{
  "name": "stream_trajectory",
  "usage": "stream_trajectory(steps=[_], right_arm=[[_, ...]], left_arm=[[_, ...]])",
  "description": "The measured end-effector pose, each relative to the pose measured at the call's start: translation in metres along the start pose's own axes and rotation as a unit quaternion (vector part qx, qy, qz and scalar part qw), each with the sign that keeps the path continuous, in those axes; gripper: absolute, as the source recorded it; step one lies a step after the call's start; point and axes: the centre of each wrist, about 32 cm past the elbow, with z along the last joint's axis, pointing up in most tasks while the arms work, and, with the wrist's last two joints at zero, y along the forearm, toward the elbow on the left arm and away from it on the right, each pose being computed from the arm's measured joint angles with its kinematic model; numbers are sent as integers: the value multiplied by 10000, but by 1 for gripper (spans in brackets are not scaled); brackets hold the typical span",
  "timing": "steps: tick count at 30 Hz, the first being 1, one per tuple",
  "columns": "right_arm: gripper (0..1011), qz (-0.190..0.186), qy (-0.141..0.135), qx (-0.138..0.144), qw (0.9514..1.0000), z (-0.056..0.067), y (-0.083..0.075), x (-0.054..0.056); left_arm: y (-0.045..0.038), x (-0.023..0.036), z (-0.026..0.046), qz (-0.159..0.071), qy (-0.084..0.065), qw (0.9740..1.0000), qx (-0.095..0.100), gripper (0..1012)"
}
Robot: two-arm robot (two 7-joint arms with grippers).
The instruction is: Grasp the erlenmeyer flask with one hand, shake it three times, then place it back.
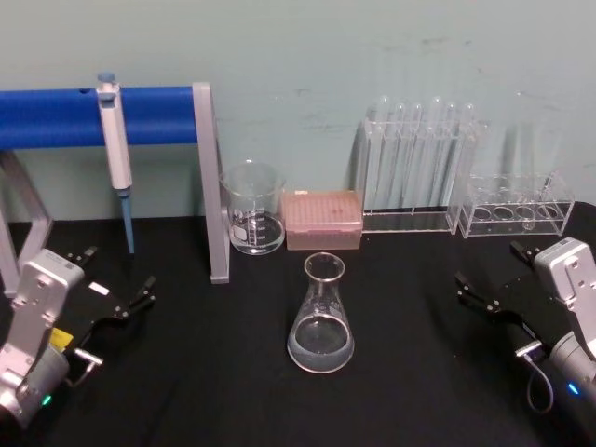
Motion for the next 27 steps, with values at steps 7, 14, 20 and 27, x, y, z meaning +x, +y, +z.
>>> stream_trajectory(steps=[7, 14, 20, 27], right_arm=[[1000, -1, 0, 0, 10000, 0, 0, 0], [1000, 0, 0, 0, 10000, 0, 0, 0], [1000, 0, 0, 0, 10000, 0, 0, 0], [1000, 0, 0, 0, 10000, 0, 0, 0]], left_arm=[[0, 0, 0, 0, 0, 10000, 0, 1001], [0, 0, 0, 0, 0, 10000, 0, 1001], [0, 0, 0, 0, 0, 10000, 0, 1001], [0, 0, 0, 0, 0, 10000, 0, 1001]])
